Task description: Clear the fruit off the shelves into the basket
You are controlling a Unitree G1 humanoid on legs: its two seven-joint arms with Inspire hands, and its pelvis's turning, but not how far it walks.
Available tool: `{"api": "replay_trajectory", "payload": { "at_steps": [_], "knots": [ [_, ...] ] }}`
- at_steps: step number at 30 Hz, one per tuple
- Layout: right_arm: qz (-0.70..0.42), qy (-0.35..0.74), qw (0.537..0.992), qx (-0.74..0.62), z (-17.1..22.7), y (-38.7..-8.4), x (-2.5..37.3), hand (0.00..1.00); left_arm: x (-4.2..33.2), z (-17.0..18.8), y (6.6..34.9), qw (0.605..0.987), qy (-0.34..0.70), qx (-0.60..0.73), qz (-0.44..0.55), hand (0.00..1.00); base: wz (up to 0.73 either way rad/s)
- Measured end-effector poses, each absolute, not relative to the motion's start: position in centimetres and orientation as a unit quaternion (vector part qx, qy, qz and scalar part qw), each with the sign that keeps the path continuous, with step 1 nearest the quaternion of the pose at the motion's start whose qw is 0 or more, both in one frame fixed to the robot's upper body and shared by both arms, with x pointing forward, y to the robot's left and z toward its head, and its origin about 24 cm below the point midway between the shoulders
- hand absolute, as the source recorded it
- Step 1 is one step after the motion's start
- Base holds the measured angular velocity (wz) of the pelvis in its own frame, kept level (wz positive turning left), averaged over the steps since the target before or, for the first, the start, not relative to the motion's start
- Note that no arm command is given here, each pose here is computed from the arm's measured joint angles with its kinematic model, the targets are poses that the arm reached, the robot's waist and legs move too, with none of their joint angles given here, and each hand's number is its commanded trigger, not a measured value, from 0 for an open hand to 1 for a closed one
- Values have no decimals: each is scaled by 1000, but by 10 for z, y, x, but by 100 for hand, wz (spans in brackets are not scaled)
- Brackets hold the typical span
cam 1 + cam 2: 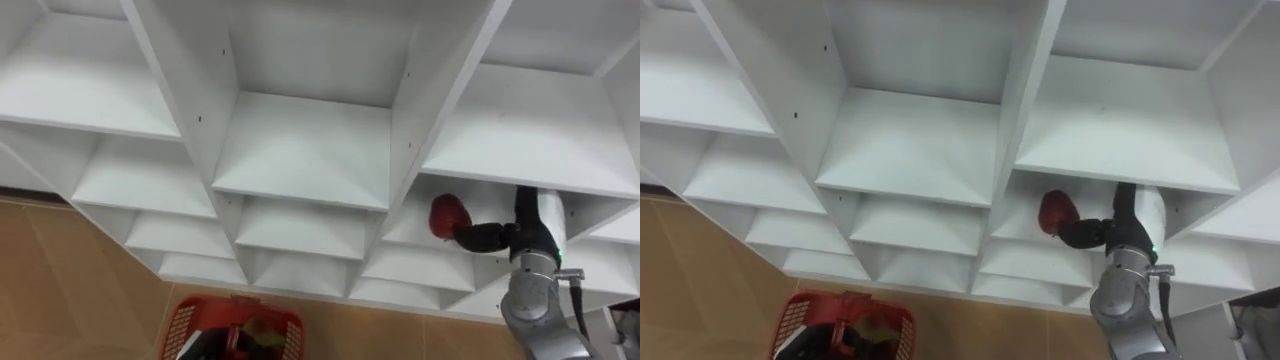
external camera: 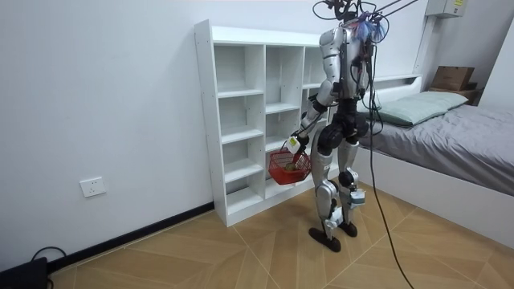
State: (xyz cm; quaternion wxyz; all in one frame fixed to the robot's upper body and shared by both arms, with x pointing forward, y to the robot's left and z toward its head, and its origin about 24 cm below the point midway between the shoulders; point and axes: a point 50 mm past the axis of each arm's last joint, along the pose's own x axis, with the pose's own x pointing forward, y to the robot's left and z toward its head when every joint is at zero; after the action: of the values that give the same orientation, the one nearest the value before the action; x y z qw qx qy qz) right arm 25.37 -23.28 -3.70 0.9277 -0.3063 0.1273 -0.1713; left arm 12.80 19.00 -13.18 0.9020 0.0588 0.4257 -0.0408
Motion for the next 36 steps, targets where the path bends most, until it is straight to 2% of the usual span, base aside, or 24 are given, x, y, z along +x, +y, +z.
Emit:
{"api": "replay_trajectory", "payload": {
  "at_steps": [16,36],
  "knots": [
    [-189,130,914,-335,-23,-244,286,0,153,-124,196,911,403,81,-39,100,2],
    [-160,149,913,-344,-23,-246,293,0,173,-119,191,916,388,91,-52,100,1]
  ]
}}
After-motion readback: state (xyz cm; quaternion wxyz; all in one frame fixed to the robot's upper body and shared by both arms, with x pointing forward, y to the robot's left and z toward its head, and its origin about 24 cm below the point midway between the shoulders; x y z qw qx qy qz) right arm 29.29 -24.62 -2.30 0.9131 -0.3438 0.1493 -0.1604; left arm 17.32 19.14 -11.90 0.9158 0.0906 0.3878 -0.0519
